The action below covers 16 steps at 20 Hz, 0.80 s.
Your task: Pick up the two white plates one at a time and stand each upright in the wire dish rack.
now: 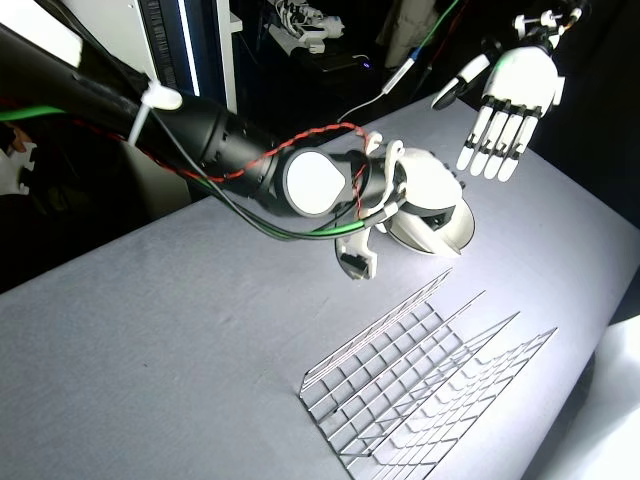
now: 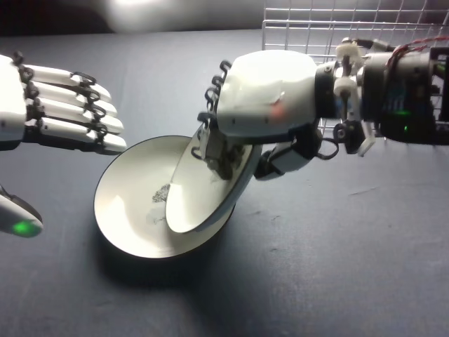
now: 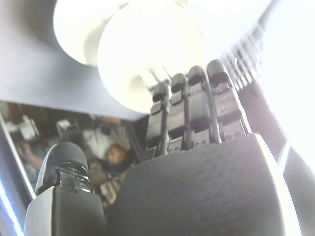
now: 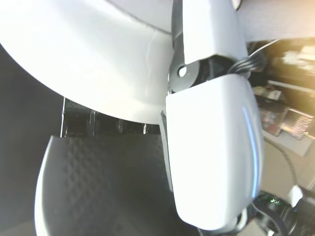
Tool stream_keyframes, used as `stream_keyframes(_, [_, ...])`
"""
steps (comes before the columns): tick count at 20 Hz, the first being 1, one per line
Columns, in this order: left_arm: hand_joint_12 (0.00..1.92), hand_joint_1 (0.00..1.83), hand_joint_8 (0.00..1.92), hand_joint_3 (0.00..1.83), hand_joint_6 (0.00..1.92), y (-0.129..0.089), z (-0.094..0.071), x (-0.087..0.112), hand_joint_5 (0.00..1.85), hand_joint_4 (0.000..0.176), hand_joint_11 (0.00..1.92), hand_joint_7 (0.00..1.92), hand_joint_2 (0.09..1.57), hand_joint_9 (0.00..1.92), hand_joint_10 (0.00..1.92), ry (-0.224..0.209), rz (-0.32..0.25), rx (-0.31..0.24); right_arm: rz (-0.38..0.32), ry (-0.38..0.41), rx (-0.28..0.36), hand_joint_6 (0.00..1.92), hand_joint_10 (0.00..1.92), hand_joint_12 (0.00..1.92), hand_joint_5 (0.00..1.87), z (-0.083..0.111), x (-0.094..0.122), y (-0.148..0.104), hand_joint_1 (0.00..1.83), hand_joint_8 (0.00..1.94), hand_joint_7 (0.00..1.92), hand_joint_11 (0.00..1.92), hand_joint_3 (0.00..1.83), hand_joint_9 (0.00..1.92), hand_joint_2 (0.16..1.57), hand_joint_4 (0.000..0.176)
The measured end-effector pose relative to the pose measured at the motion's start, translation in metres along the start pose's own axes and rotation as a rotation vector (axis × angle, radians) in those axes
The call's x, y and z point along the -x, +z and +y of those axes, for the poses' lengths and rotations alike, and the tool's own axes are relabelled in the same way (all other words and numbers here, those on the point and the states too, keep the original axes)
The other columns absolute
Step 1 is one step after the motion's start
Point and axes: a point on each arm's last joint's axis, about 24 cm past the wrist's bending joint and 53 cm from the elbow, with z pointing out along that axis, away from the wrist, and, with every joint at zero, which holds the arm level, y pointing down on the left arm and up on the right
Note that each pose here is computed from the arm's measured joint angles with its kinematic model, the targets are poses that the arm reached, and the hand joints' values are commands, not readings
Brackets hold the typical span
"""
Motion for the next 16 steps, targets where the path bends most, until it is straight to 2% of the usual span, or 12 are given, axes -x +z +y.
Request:
stream_keyframes(1, [0.38,0.00,0.00,0.00,0.00,-0.003,0.000,0.000,0.19,0.000,0.00,0.19,1.12,0.15,0.00,0.000,-0.001,0.000,-0.012,0.012,-0.003,0.64,0.78,1.45,1.09,0.002,0.006,-0.003,1.50,0.53,1.15,0.91,0.00,1.14,1.04,0.000])
stream_keyframes(2, [0.36,0.00,0.00,0.00,0.00,-0.005,0.000,0.000,0.19,0.000,0.00,0.17,1.11,0.15,0.00,-0.002,-0.001,0.003,-0.028,0.026,-0.010,0.67,0.89,1.17,1.09,0.004,0.014,-0.006,1.42,0.52,1.20,0.96,0.00,1.14,1.03,0.000])
stream_keyframes(3, [0.36,0.00,0.01,0.00,0.01,-0.007,0.002,-0.002,0.19,0.000,0.01,0.18,1.11,0.16,0.01,-0.009,0.002,0.010,-0.041,0.036,-0.010,0.61,0.75,1.38,1.10,0.008,0.021,-0.007,1.48,0.47,1.20,0.94,0.00,1.17,1.03,0.000])
stream_keyframes(4, [0.36,0.00,0.01,0.00,0.01,-0.008,0.005,-0.004,0.20,0.000,0.01,0.19,1.12,0.16,0.01,-0.009,0.009,0.020,-0.055,0.050,-0.010,0.64,0.77,1.44,1.09,0.010,0.027,-0.009,1.50,0.54,1.15,0.92,0.00,1.14,1.04,0.000])
stream_keyframes(7, [0.45,0.00,0.00,0.00,0.00,-0.010,0.011,-0.010,0.22,0.000,0.00,0.21,1.12,0.18,0.00,-0.014,0.026,0.039,-0.083,0.097,-0.012,0.59,0.69,1.41,1.13,0.012,0.036,-0.015,1.50,0.40,1.22,0.94,0.00,1.19,1.02,0.000])
stream_keyframes(8, [0.32,0.00,0.01,0.00,0.00,-0.012,0.014,-0.011,0.17,0.000,0.00,0.16,1.13,0.13,0.00,-0.018,0.027,0.048,-0.091,0.113,-0.016,0.61,0.71,1.42,1.11,0.011,0.038,-0.018,1.50,0.45,1.19,0.94,0.00,1.17,1.03,0.000])
stream_keyframes(11, [0.33,0.00,0.01,0.00,0.01,-0.012,0.017,-0.020,0.19,0.000,0.00,0.18,1.13,0.14,0.01,-0.023,0.052,0.056,-0.127,0.171,-0.025,0.56,0.67,1.40,1.14,0.007,0.048,-0.027,1.50,0.36,1.24,0.96,0.00,1.21,1.02,0.000])
stream_keyframes(12, [0.39,0.00,0.00,0.00,0.00,-0.012,0.019,-0.022,0.19,0.000,0.00,0.19,1.12,0.16,0.00,-0.020,0.060,0.056,-0.141,0.187,-0.032,0.62,0.80,1.11,1.13,0.006,0.053,-0.032,1.42,0.42,1.25,0.99,0.00,1.19,1.01,0.000])
stream_keyframes(13, [0.39,0.00,0.00,0.00,0.00,-0.011,0.021,-0.024,0.19,0.000,0.00,0.19,1.12,0.16,0.00,-0.019,0.064,0.061,-0.150,0.199,-0.032,0.62,0.80,1.11,1.13,0.006,0.057,-0.034,1.42,0.42,1.25,0.99,0.00,1.19,1.01,0.000])
stream_keyframes(14, [0.44,0.00,0.00,0.00,0.00,-0.011,0.022,-0.024,0.22,0.000,0.00,0.21,1.12,0.18,0.00,-0.018,0.065,0.065,-0.171,0.220,-0.022,0.68,0.80,1.37,1.08,0.009,0.064,-0.037,1.48,0.52,1.19,0.92,0.00,1.13,1.03,0.000])
stream_keyframes(15, [0.39,0.00,0.00,0.00,0.00,-0.009,0.021,-0.023,0.19,0.000,0.00,0.18,1.12,0.16,0.00,-0.024,0.057,0.060,-0.181,0.229,-0.014,0.68,0.78,1.45,1.07,0.011,0.067,-0.039,1.50,0.55,1.17,0.90,0.00,1.12,1.04,0.000])
stream_keyframes(16, [0.42,0.00,0.00,0.00,0.00,-0.006,0.020,-0.021,0.21,0.000,0.00,0.20,1.12,0.17,0.00,-0.030,0.050,0.052,-0.193,0.242,-0.008,0.68,0.82,1.49,1.05,0.014,0.071,-0.041,1.50,0.57,1.16,0.88,0.00,1.11,1.05,0.000])
